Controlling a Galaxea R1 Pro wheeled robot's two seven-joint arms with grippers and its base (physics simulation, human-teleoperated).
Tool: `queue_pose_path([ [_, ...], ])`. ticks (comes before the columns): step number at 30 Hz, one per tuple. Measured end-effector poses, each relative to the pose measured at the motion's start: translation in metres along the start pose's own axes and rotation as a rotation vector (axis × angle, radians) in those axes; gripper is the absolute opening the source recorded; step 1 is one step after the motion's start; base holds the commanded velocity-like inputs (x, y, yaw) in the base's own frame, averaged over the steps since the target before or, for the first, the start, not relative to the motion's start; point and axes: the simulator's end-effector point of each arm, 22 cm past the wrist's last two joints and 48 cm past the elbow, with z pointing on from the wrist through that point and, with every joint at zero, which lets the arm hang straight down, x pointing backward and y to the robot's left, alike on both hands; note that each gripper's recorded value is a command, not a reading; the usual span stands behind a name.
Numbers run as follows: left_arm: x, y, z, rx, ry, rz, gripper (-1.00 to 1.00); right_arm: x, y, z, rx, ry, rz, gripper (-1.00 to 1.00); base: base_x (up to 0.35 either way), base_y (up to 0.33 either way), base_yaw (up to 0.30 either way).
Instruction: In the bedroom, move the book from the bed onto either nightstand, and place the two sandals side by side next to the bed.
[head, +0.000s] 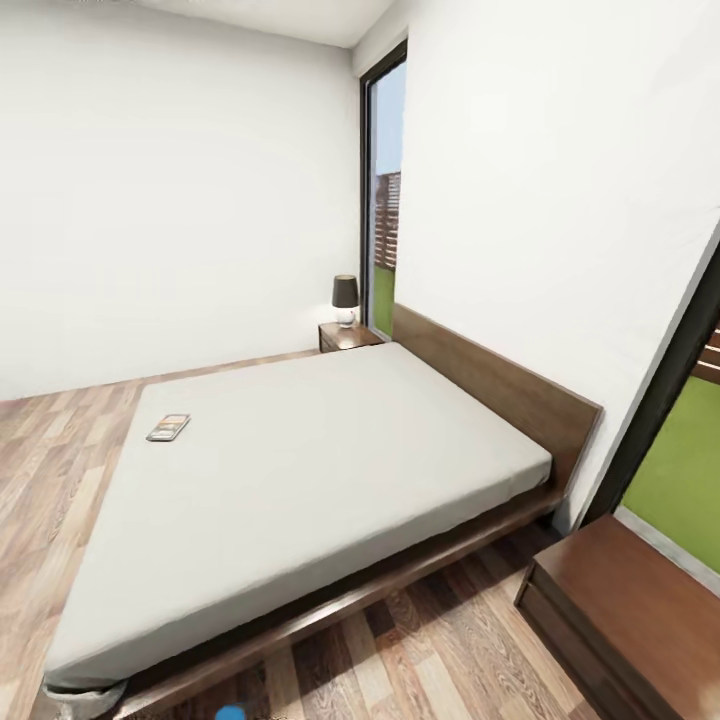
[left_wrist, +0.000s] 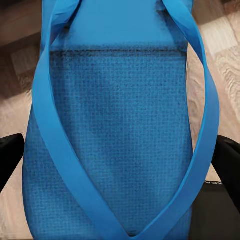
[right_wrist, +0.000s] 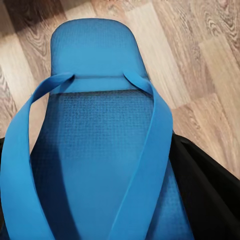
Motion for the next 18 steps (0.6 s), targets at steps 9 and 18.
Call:
queue_pose_path([
  [9, -0.0001, -0.0001, 0.0000, 0.000, 0.000, 0.001, -1.00, 0.0000, 0.0000, 0.0000, 0.000, 0.000, 0.000, -1.00, 0.000, 0.000, 0.255],
  [18, 0.0008, 0.0000, -0.0001, 0.000, 0.001, 0.001, -1.00, 0.0004, -0.0002, 0.0000, 0.000, 0.001, -0.001, -1.00, 0.000, 0.000, 0.254],
])
